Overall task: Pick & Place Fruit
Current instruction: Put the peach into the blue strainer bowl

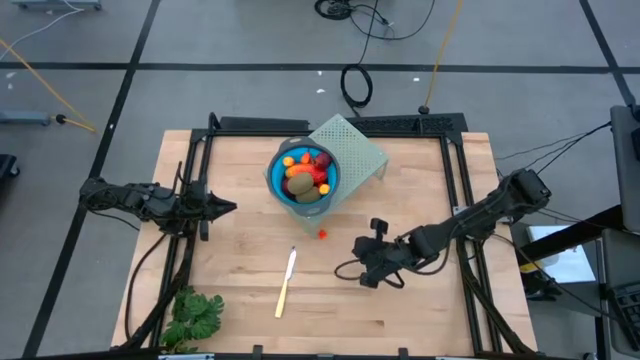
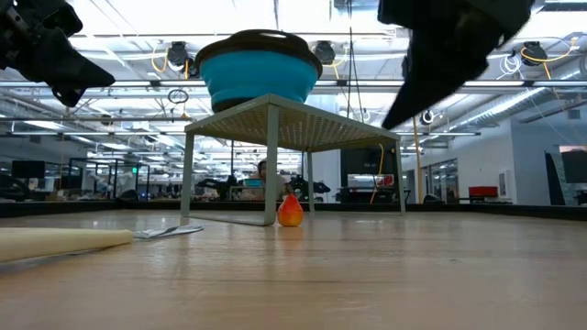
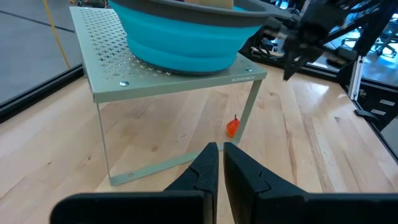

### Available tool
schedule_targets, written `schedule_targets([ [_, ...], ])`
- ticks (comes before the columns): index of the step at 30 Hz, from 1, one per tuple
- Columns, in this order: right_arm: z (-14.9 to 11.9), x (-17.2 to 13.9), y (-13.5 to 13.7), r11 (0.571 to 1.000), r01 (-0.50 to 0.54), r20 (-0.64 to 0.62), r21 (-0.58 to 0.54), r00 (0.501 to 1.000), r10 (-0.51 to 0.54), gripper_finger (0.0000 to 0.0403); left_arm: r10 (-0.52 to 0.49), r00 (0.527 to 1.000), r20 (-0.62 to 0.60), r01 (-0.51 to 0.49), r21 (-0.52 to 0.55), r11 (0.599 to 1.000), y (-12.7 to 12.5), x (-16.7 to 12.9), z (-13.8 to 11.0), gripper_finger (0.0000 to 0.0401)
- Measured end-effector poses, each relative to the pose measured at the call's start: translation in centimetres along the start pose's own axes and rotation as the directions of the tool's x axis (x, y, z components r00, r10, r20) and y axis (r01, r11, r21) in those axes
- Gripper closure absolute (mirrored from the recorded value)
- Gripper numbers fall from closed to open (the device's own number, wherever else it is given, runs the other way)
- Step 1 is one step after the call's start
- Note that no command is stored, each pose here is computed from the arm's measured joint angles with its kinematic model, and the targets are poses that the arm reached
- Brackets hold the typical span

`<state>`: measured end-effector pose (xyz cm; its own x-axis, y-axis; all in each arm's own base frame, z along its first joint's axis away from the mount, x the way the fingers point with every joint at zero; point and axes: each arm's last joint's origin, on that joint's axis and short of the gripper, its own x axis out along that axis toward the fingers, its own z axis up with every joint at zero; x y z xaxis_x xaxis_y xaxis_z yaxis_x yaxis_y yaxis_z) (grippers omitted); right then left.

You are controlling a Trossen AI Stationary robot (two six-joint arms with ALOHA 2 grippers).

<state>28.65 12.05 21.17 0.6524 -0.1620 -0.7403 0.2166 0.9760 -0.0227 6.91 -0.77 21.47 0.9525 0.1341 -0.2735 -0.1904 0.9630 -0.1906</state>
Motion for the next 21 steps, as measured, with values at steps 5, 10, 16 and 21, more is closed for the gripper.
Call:
schedule_targets([
  [5,-1.2,2.0,-1.4,0.995,-0.099,-0.013,-0.015,0.995,0.099,0.0403,0.0,1.0,0.0,0.0,0.0,1.0,0.0,0.0,0.0,0.0377],
  [10,-1.8,3.3,-2.9,0.99,-0.134,0.018,-0.04,0.991,0.135,0.0403,0.0,1.0,0.001,0.0,-0.002,1.0,0.0,0.0,0.0,0.0377],
  [16,-2.3,3.8,-4.5,0.979,-0.18,0.108,-0.098,0.976,0.19,0.0403,0.0,1.0,0.0,0.0,-0.005,1.0,0.0,0.0,0.0,0.0377],
  [21,-3.2,4.3,-6.0,0.974,-0.206,0.207,-0.098,0.953,0.222,0.0403,0.0,1.0,0.001,0.0,-0.005,1.0,0.0,0.0,0.0,0.0377],
])
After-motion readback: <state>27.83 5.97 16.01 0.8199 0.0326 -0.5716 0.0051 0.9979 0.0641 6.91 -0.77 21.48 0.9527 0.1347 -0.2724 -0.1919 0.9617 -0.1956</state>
